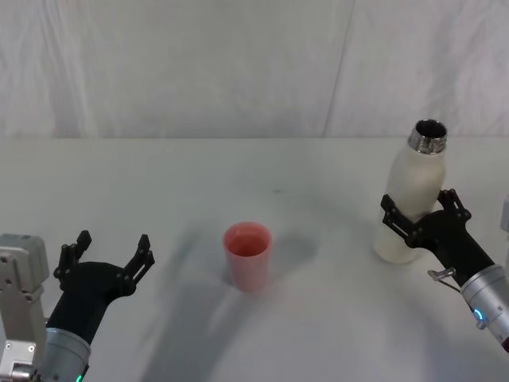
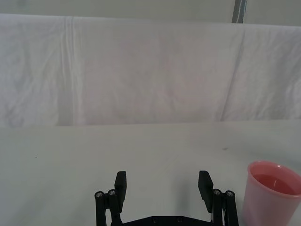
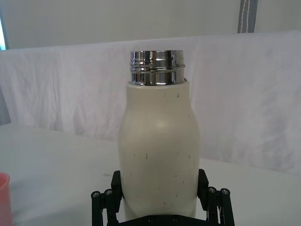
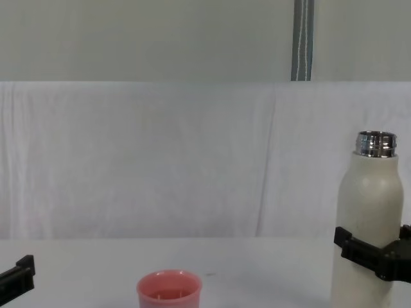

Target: Grasp the thermos with one hand and pour water into the cup lid.

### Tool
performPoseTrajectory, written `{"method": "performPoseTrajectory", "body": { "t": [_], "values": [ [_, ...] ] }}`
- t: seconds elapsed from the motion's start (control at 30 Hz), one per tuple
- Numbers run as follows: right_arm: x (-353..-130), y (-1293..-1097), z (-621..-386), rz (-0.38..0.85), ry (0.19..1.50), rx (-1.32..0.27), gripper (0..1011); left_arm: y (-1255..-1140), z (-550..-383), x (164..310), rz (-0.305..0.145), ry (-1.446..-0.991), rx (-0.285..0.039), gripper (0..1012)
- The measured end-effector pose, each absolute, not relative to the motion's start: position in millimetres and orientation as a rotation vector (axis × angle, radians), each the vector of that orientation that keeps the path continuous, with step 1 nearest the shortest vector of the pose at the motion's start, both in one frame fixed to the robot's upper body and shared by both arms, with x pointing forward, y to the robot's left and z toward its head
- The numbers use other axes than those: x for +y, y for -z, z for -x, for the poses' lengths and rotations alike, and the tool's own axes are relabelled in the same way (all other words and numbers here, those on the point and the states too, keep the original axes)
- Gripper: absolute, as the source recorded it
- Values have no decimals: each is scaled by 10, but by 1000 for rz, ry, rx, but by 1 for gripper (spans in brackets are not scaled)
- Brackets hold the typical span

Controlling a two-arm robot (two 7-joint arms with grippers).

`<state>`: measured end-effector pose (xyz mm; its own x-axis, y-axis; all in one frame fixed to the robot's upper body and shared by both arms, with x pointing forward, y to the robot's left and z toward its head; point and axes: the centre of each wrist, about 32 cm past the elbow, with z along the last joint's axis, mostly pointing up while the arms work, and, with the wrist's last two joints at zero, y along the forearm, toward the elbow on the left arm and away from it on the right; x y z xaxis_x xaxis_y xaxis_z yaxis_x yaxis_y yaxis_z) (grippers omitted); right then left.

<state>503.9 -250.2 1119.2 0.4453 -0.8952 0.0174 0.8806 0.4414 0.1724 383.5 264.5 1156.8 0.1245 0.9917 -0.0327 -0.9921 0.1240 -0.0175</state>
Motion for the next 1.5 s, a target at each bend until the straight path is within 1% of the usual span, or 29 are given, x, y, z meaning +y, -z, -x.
{"method": "performPoseTrajectory", "body": {
  "t": [0.4, 1.3, 1.4, 1.5],
  "values": [
    [-2505, -11133, -5045, -139, 1105, -108, 956, -11568, -3835, 2645, 38, -1446, 14, 1001],
    [-2507, -11125, -5044, -132, 1109, -105, 955, -11568, -3835, 2645, 38, -1446, 14, 1001],
    [-2508, -11124, -5043, -131, 1109, -105, 1001, -11568, -3835, 2645, 38, -1446, 14, 1001],
    [-2508, -11125, -5043, -131, 1109, -105, 1001, -11568, -3835, 2645, 38, -1446, 14, 1001]
  ]
}}
